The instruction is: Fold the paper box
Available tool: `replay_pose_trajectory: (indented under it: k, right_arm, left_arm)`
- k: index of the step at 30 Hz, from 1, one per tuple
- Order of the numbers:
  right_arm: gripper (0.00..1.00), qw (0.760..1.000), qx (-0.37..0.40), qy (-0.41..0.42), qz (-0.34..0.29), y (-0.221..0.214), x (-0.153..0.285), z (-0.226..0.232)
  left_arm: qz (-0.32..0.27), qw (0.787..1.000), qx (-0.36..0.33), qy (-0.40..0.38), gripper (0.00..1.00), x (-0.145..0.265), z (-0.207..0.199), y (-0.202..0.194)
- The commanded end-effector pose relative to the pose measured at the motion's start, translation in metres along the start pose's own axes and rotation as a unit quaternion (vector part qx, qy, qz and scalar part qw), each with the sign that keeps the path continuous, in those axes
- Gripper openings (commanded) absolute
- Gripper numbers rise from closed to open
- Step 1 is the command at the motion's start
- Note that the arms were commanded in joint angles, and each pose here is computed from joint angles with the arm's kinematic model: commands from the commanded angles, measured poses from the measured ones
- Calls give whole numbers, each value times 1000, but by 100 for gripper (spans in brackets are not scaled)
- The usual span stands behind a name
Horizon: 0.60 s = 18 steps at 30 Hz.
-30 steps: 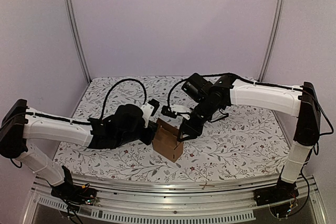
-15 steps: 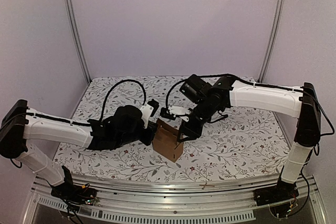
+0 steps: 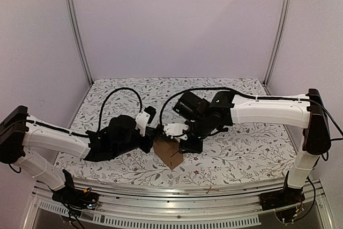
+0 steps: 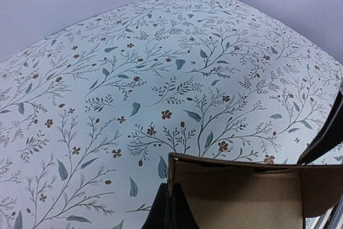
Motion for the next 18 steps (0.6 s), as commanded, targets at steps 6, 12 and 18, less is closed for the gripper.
replay_pose_trajectory:
  k: [6, 12, 18]
  right_arm:
    - [31, 994, 75, -84, 15, -9, -6, 5]
    - [34, 994, 77, -78, 11, -9, 0, 8]
    - [44, 994, 96, -41, 4, -10, 23, 20]
  left_arm:
    - [19, 999, -19, -21, 0, 5, -9, -48]
    - [16, 1000, -23, -9, 0, 5, -5, -52]
    - [16, 1000, -19, -12, 0, 6, -6, -52]
Point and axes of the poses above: each gripper's point midway between its finger pads, its own x axis back along the fingers, its own z axis along the line the jaws close on, y = z × x, the point moved 2 cm from there along x, back along the fingers, and after that the axes turned 11 degrees about -x, right-handed, at the moved point
